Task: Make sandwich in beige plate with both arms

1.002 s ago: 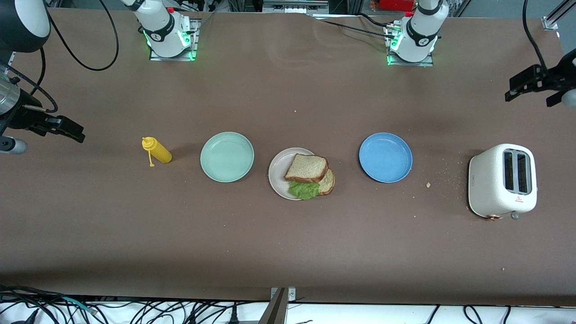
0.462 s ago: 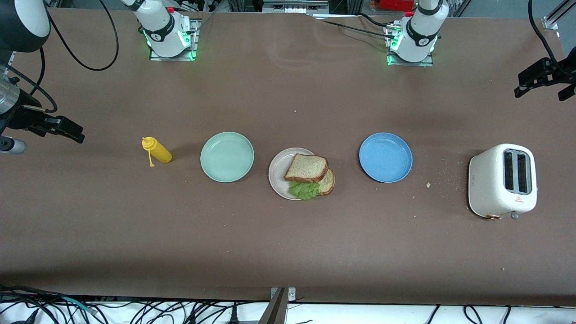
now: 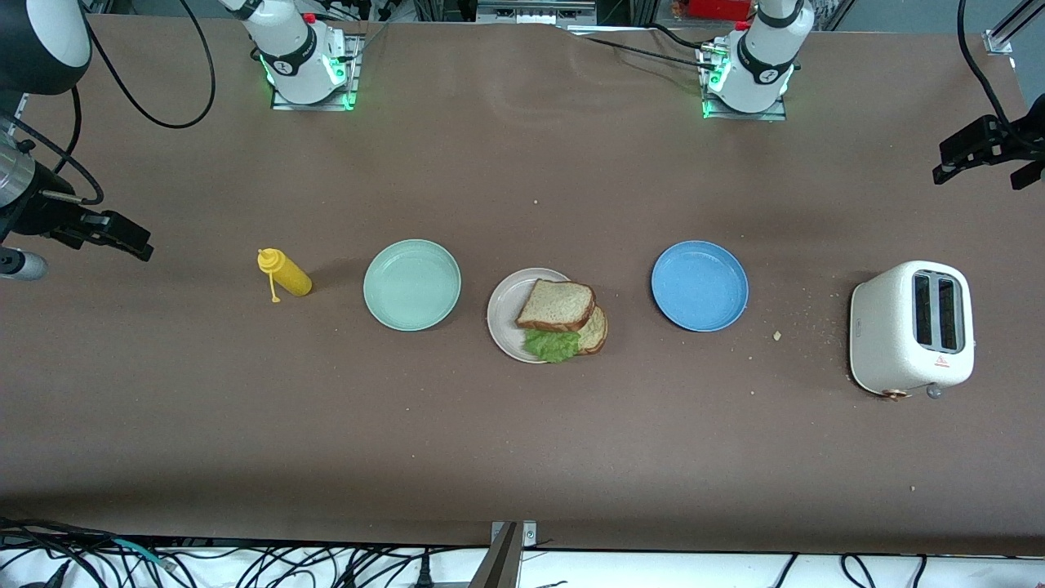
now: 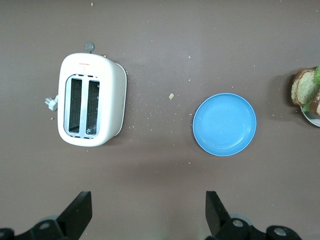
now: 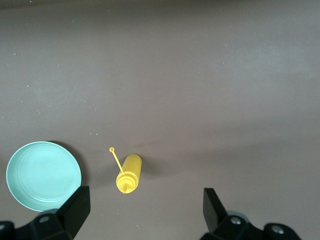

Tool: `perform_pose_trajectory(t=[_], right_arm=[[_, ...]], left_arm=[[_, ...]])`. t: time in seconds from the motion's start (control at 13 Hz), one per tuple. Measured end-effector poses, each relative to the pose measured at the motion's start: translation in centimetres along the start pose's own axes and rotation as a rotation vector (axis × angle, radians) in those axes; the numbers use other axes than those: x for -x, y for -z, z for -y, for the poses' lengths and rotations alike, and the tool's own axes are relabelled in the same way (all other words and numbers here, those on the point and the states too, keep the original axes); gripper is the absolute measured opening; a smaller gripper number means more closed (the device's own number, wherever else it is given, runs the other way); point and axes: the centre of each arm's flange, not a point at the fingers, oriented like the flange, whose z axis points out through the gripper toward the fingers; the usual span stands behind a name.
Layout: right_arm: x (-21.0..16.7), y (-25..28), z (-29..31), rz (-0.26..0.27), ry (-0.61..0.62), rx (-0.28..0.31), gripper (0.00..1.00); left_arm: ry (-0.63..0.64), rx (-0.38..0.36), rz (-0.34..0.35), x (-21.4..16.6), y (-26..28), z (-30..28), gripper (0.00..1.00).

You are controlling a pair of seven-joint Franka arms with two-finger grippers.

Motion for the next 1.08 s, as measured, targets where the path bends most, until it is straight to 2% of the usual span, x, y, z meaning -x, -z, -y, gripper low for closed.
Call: perform_pose_trajectory(t=[1.08], right_arm=[[-0.01, 0.01, 0.03, -0.001, 0.0, 0.0, 1.0]], left_arm=[[-0.011, -0.004, -0.023, -0.4, 0.13, -0.59, 1.0]])
